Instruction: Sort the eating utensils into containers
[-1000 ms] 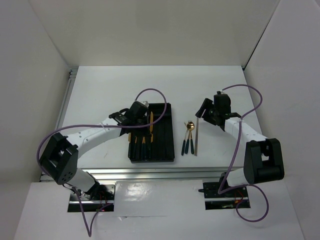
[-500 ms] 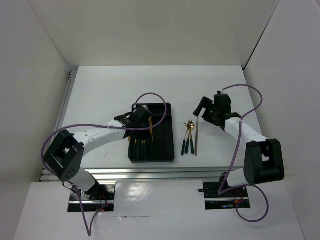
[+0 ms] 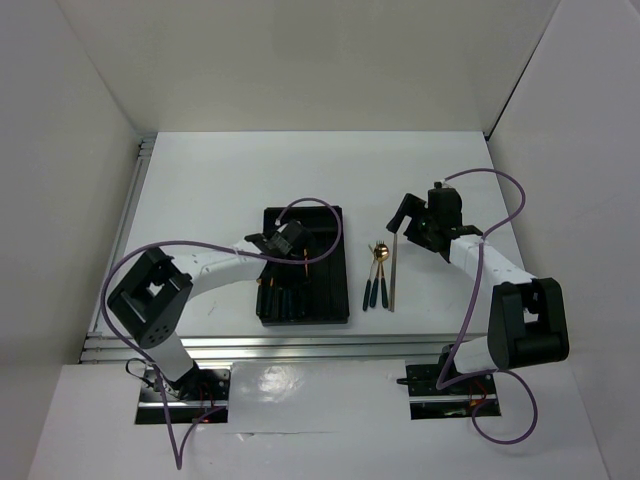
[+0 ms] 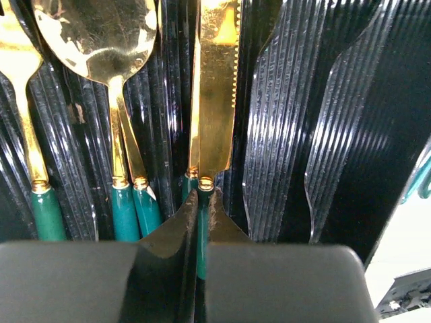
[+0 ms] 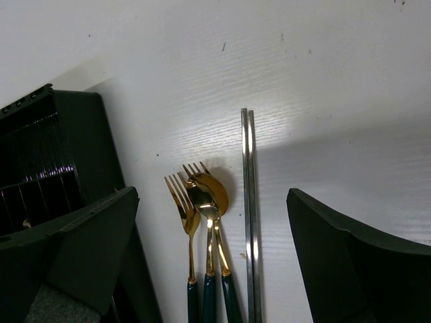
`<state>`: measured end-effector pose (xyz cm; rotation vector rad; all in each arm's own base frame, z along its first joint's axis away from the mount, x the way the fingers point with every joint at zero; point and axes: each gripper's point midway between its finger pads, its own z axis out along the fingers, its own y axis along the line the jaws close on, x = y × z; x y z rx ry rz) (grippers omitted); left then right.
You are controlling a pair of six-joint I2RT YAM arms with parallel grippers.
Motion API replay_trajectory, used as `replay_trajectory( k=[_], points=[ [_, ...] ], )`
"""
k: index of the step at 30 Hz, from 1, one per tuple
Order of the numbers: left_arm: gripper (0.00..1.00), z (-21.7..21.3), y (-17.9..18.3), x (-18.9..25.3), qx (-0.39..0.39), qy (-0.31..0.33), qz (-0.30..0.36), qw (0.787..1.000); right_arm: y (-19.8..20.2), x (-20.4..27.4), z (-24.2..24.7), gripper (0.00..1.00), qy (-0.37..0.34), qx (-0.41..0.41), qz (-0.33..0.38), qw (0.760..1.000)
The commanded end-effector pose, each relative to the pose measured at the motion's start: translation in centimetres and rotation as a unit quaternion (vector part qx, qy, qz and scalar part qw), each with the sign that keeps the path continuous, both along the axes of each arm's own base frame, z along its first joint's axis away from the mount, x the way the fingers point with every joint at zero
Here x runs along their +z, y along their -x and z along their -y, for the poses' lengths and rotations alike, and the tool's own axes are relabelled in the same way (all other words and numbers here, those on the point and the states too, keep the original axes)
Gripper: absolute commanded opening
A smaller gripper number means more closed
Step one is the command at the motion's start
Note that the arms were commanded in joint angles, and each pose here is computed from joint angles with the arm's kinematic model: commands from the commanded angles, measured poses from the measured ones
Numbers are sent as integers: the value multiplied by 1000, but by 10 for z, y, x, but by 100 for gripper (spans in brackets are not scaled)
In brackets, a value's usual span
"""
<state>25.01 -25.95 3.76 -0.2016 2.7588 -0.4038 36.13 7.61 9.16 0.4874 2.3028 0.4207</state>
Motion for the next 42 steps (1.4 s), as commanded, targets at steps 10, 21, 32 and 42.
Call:
replay_trajectory(
  k=[10,21,32,42],
  points=[
    [44,13,-19,31,-19,-8,50,999,-6,5,-1,99,-1,5,13,1000],
    [58,-15,-43,110,-38,-7,128,991,-5,2,-2,99,-4,9,8,1000],
    [64,-146,-18,77,108,-3,90,990,-8,9,-4,99,-8,12,17,1000],
    [53,-150,-5,9,112,-43,11,993,-12,8,-8,99,-14,20,10,1000]
  ],
)
